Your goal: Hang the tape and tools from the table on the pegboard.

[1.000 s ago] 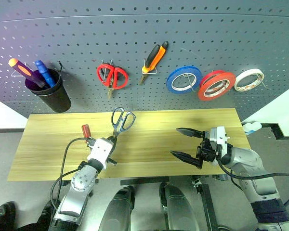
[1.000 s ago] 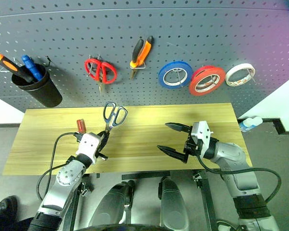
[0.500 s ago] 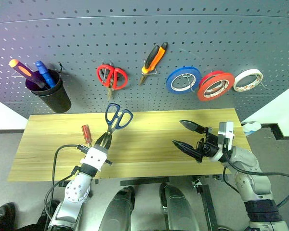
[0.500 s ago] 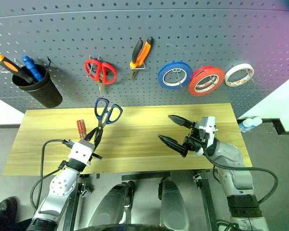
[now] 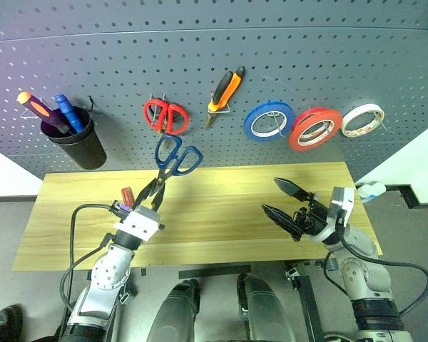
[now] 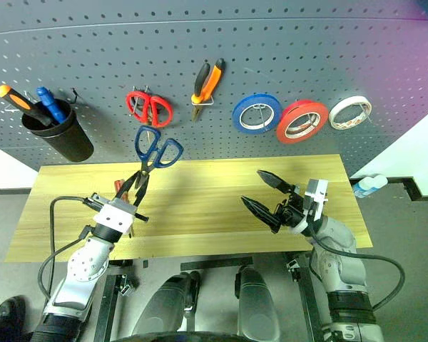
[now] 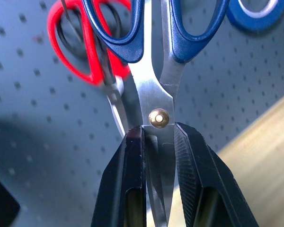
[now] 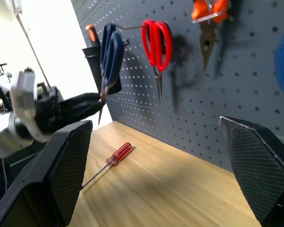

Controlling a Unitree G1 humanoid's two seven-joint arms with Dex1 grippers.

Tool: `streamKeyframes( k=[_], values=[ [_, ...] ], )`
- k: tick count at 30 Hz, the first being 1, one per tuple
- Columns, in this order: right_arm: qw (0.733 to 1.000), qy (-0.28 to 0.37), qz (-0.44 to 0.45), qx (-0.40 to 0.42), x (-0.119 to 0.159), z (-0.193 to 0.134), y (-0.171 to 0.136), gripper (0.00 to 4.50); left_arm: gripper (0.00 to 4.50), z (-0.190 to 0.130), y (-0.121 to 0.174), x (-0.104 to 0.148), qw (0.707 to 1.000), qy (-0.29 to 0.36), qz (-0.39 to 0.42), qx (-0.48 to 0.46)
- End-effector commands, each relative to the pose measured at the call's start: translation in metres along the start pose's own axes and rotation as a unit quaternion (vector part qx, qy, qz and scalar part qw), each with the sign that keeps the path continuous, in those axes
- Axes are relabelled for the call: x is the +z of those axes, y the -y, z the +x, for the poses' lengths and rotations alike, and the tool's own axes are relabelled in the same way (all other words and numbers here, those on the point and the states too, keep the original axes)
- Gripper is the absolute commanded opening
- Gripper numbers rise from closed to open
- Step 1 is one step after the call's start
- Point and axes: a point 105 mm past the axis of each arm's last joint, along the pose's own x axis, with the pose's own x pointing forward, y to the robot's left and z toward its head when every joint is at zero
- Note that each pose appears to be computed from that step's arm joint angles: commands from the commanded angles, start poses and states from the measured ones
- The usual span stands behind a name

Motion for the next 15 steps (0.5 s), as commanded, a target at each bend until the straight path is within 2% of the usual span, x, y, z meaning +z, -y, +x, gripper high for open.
streamKeyframes(
  k=[1,11,15],
  values=[
    [0.999,0.013,-0.034,0.032,0.009,0.006,-0.006,4.50,0.50,0.011,-0.020,0.017,0.999,0.031,0.016,0.028],
    [0.993,0.046,-0.060,0.094,0.029,0.030,-0.013,4.50,0.50,0.022,-0.037,0.023,0.997,0.045,0.041,0.047],
    [0.993,0.057,-0.063,0.088,0.033,0.033,-0.009,4.50,0.50,0.025,-0.043,0.029,0.996,0.051,0.051,0.057]
  ],
)
